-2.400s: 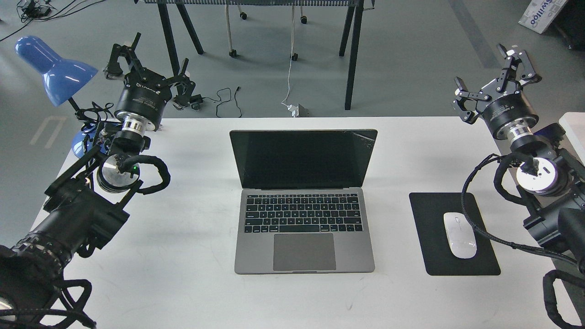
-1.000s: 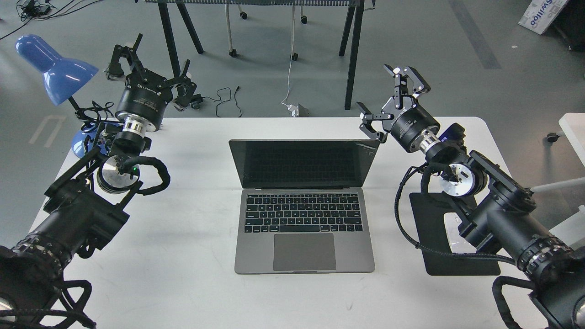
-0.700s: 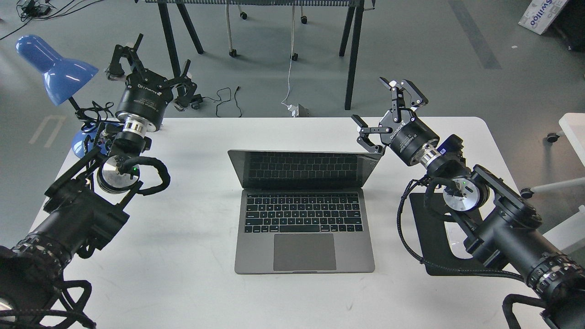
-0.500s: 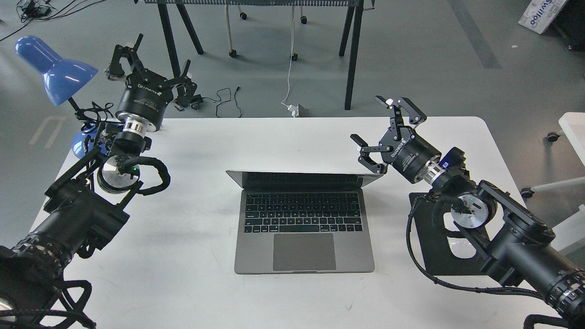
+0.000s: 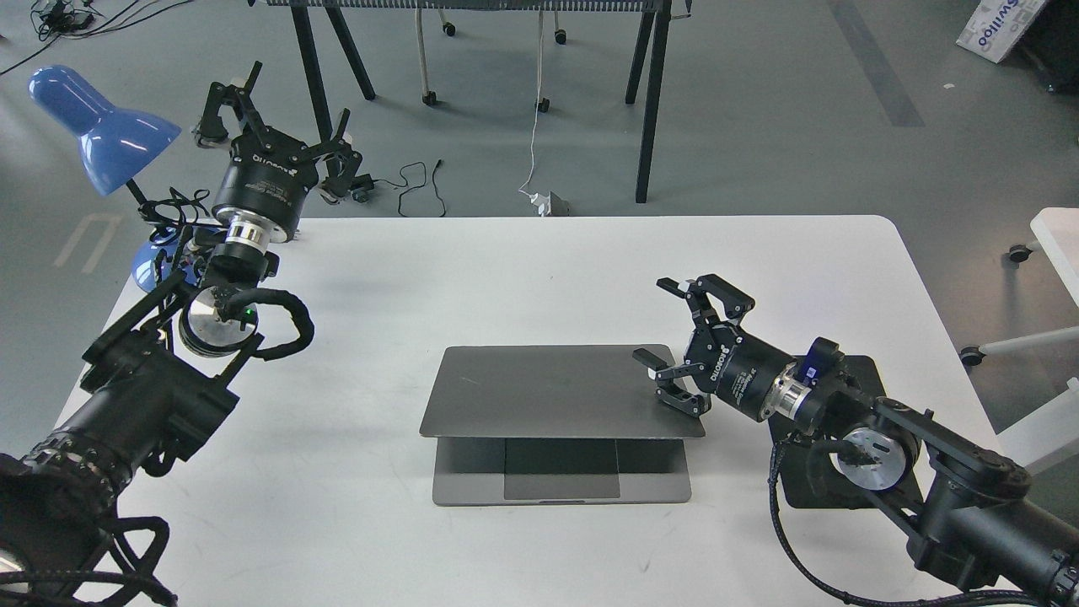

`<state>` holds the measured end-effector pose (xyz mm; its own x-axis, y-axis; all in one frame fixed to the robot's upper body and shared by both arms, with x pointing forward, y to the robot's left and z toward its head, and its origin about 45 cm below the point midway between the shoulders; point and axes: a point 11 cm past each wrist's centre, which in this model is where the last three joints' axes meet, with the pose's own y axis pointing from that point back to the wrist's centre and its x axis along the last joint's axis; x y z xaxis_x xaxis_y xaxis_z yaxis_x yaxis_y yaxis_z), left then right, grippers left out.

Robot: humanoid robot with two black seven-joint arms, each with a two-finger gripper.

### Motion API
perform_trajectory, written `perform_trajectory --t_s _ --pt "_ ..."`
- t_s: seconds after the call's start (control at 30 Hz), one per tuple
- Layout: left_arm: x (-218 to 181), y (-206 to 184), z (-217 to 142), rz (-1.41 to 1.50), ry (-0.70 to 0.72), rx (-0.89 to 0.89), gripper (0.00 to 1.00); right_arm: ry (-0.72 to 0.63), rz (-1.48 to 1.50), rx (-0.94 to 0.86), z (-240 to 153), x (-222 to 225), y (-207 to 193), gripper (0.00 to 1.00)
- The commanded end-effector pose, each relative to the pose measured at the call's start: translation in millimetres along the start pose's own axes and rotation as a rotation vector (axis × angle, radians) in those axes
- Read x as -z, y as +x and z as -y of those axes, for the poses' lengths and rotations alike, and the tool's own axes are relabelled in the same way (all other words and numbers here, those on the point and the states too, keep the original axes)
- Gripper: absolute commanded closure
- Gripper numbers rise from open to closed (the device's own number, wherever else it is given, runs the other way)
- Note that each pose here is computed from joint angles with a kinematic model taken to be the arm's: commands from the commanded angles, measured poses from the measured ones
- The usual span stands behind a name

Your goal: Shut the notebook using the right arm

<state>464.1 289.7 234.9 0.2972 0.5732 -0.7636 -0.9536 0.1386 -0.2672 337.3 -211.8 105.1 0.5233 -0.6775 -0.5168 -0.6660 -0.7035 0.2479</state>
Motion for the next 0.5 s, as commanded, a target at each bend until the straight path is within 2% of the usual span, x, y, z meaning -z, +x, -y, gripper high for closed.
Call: perform_trajectory --t_s 0.0,0.2,0.47 --pt "-0.1 -0.3 0.1 0.000 -0.001 0.001 0.00 -0.077 -0.054 0.015 -1.6 -18.1 -2.3 0.00" --pt "-0.1 0.2 0.0 0.000 0.000 -0.001 0.00 -0.167 -0.172 0.016 -8.9 -35.4 2.5 0.00" --pt "0.0 -0.3 0.1 0.000 0.000 0.001 0.00 -0.178 -0.172 -0.007 -12.6 -39.9 8.7 0.00"
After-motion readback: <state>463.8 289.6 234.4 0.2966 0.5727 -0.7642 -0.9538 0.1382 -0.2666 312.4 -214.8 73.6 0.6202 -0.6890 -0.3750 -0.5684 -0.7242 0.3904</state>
